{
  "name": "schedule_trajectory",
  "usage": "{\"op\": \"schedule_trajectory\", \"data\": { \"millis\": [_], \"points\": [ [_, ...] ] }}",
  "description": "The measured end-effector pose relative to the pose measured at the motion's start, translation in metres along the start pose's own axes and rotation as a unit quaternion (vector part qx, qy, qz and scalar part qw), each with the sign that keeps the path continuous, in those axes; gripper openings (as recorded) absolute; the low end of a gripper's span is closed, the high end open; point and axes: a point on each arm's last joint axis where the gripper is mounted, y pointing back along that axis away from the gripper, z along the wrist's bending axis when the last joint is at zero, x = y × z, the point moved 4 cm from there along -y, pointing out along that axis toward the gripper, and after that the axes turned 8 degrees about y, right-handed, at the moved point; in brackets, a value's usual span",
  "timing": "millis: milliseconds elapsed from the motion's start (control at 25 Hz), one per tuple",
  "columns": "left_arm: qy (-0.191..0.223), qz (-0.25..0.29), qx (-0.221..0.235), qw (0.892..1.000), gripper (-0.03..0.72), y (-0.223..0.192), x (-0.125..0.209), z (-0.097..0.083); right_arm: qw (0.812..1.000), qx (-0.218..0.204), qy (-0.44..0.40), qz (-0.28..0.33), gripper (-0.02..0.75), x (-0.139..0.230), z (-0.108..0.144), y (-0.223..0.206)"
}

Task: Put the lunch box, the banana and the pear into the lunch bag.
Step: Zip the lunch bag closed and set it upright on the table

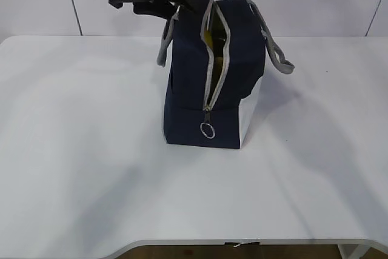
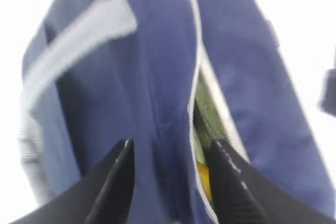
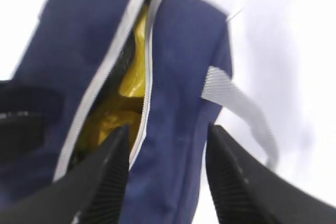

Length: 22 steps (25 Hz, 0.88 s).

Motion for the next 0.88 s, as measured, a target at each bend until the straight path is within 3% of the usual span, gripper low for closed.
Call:
{"op": "schedule_trajectory", "data": {
  "millis": [200, 400, 880],
  "points": [
    [-0.02, -0.01, -0.015, 1.0, 0.36, 0.035, -0.01, 0.0, 0.999, 0.001, 0.003, -0.036, 0.388, -0.005, 0.004, 0.037],
    [-0.054, 0.027, -0.04, 0.997, 0.36, 0.058, -0.006, 0.009, 0.998, -0.031, 0.004, -0.061, 0.388, -0.004, 0.015, 0.067],
    [-0.104, 0.063, -0.046, 0.992, 0.359, 0.073, 0.002, 0.01, 0.998, -0.049, 0.028, 0.016, 0.388, 0.065, 0.025, 0.085]
  ]
}}
